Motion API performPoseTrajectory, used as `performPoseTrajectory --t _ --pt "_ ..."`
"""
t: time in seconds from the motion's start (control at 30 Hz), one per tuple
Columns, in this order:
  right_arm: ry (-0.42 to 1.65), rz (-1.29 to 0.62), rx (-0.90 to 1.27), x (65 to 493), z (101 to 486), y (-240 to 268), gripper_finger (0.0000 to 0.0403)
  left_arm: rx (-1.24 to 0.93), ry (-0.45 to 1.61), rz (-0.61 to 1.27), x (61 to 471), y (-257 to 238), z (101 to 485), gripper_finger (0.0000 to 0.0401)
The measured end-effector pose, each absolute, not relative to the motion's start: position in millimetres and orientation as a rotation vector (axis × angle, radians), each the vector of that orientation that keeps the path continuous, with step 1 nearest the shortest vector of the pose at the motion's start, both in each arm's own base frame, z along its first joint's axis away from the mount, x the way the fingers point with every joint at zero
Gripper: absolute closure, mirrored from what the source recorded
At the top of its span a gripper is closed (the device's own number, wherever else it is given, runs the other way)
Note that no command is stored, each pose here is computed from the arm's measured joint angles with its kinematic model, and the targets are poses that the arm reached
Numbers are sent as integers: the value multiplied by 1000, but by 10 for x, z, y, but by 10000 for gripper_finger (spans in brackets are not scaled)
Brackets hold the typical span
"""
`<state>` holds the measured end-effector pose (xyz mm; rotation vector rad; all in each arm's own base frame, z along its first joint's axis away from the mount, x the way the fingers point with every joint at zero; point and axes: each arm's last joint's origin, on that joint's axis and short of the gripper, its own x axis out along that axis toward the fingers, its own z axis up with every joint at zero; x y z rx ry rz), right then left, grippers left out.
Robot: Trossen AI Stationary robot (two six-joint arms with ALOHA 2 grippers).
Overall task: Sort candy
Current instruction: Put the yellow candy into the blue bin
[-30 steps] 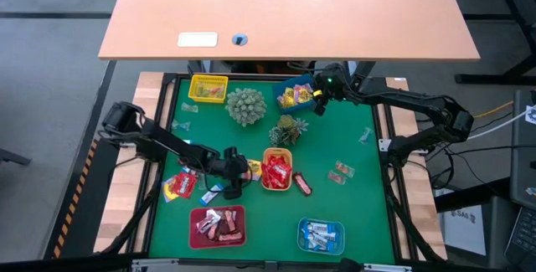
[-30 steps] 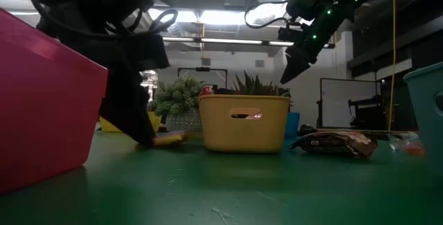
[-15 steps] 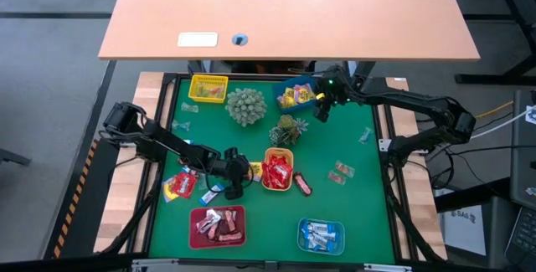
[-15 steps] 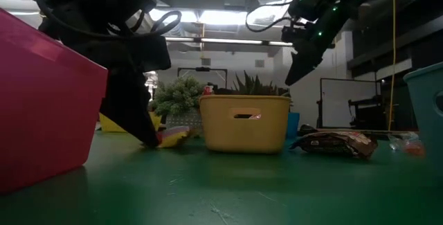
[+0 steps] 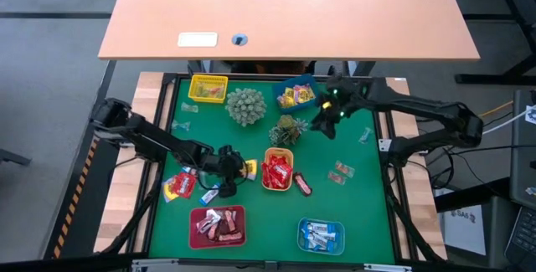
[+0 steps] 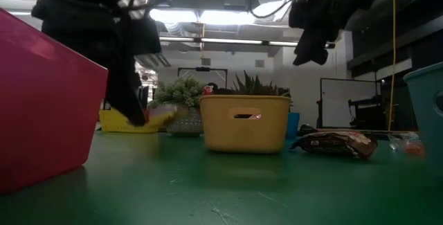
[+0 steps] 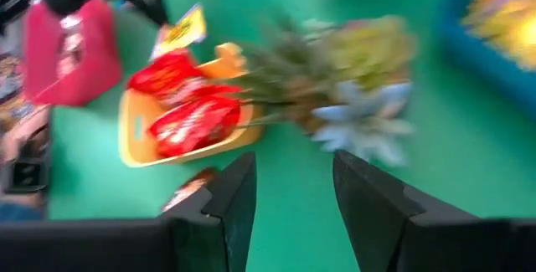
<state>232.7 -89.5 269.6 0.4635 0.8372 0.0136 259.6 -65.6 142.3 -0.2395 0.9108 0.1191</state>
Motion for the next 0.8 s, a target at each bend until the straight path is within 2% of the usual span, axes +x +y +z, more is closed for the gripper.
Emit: performPoseTrajectory --t 0.23,0.37,0.6,0.8 --pt "900 167 471 2483 2697 -311 244 -275 880 63 2460 -634 1707 400" --pt "940 161 442 2508 2688 -3 244 -295 799 41 2417 -623 1881 401" --pt "970 163 394 2489 2679 354 244 -319 527 88 2531 -542 2137 401" --pt "980 207 371 2468 2679 480 244 -212 263 165 2722 -263 2315 401"
